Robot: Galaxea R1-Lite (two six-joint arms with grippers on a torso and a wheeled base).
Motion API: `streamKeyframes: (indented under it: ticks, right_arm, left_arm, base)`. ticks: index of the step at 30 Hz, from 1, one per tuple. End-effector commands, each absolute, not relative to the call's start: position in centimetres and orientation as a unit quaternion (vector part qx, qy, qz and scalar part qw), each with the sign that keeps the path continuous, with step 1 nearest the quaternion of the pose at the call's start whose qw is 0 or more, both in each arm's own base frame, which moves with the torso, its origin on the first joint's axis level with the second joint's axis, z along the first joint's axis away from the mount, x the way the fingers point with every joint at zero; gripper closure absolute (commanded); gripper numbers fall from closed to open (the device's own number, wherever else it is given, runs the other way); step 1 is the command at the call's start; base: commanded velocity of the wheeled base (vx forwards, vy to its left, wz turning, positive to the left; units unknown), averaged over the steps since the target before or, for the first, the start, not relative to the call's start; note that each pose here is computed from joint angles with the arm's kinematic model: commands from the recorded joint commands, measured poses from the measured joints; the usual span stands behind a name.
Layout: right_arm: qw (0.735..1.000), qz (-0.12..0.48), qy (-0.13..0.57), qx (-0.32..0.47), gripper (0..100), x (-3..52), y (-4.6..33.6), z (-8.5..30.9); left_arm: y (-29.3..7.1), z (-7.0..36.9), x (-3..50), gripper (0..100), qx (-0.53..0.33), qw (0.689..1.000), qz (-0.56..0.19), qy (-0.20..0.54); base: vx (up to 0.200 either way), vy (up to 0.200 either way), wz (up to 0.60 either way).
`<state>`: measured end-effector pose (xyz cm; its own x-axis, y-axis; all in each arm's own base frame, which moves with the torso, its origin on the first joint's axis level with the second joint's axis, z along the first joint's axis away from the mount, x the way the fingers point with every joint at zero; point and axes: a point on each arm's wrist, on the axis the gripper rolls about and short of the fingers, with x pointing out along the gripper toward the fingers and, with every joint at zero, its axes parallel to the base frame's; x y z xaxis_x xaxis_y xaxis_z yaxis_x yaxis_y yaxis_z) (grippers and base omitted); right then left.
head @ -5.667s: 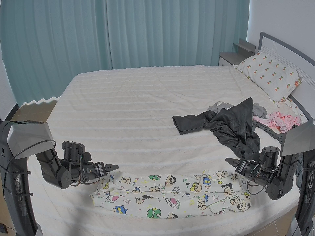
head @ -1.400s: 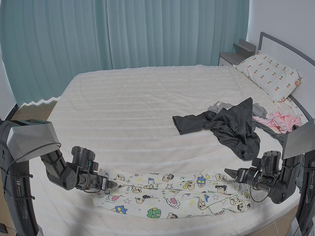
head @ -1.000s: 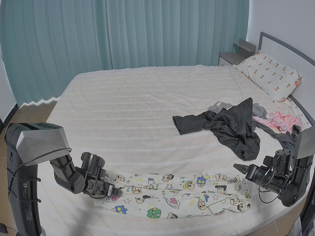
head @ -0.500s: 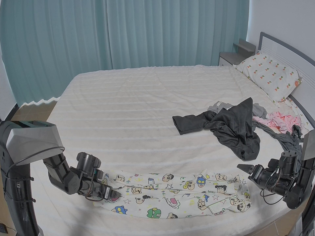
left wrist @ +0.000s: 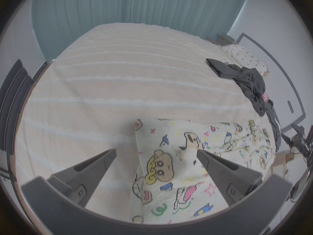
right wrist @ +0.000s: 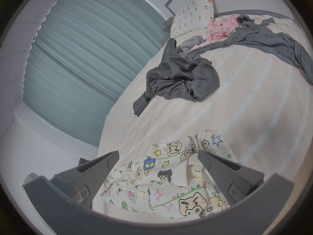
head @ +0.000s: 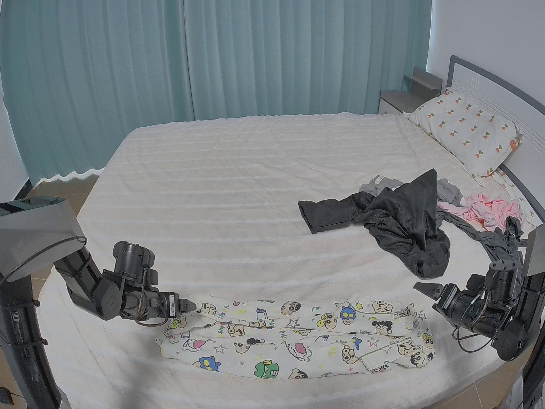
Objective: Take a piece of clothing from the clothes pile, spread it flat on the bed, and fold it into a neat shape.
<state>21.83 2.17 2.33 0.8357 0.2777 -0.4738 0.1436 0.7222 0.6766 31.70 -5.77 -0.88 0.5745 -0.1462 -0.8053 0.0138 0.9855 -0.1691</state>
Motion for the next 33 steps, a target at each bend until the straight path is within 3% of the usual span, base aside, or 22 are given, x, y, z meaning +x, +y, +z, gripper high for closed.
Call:
streamKeyframes:
  ticks: [1, 10, 32, 33]
  right_arm:
    - [0.882, 0.028, 0.286, 0.373, 0, 21.5, 1.8, 2.2]
    - [0.884, 0.029, 0.282, 0.372, 0, 21.5, 1.8, 2.4]
    - [0.884, 0.027, 0.282, 0.372, 0, 21.5, 1.8, 2.4]
    - [0.884, 0.027, 0.282, 0.372, 0, 21.5, 1.8, 2.4]
  left_arm:
    - [-6.9, -3.3, 32.1, 0, -0.050, 0.875, -0.037, 0.480]
    - [-8.6, -5.6, 32.1, 0, 0.036, 0.869, -0.032, 0.492]
    - [-10.4, -5.8, 31.5, 0, 0.075, 0.862, -0.062, 0.497]
    - [-10.4, -5.8, 31.5, 100, 0.075, 0.862, -0.062, 0.497]
  base:
    - [0.000, 0.000, 0.00]
    - [0.000, 0.000, 0.00]
    - [0.000, 0.000, 0.00]
    - [0.000, 0.000, 0.00]
